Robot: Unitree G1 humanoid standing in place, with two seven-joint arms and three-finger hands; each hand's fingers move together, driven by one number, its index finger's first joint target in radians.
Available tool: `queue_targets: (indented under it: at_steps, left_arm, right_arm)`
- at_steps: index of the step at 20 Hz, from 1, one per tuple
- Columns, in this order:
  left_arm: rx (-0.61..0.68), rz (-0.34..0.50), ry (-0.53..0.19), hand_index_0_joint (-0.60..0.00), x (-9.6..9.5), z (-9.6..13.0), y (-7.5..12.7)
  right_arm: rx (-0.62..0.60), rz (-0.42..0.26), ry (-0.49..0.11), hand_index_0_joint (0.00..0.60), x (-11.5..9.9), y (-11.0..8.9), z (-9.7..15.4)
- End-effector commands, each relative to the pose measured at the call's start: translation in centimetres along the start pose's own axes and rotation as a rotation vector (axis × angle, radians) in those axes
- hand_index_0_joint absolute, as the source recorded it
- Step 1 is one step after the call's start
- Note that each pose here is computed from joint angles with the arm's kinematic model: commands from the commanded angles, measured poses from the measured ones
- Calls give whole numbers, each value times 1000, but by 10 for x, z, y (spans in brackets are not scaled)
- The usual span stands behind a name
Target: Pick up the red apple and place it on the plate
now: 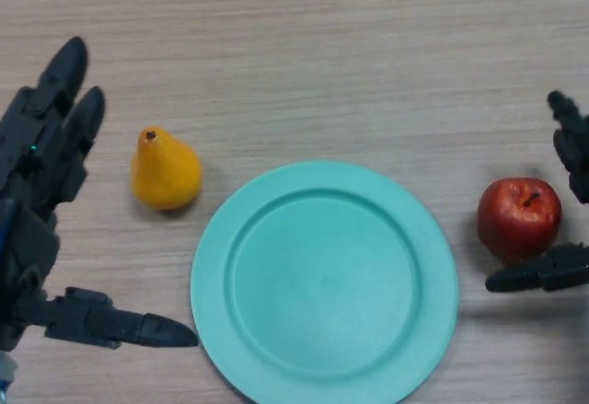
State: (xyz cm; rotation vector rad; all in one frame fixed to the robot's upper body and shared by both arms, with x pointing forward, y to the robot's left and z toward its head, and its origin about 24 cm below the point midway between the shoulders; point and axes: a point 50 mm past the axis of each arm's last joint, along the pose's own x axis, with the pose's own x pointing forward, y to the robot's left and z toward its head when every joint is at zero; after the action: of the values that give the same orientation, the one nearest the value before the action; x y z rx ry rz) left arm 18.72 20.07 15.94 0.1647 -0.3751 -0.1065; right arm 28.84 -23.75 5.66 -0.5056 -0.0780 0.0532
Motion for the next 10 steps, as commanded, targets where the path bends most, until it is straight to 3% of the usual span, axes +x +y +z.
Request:
queue_targets:
  at_steps: [1,4,6,10]
  left_arm:
    - [84,9,-221,0,-4,32,5]
    - [99,47,-234,0,-8,33,9]
    - [105,54,-227,0,-11,33,10]
    - [104,61,-224,0,-12,32,10]
  right_arm:
    - [-54,-117,-256,199,5,-29,37]
    - [-244,-99,-233,599,6,-24,29]
    - [-210,-110,-261,600,6,-23,41]
    - [103,-36,-313,600,-10,-4,85]
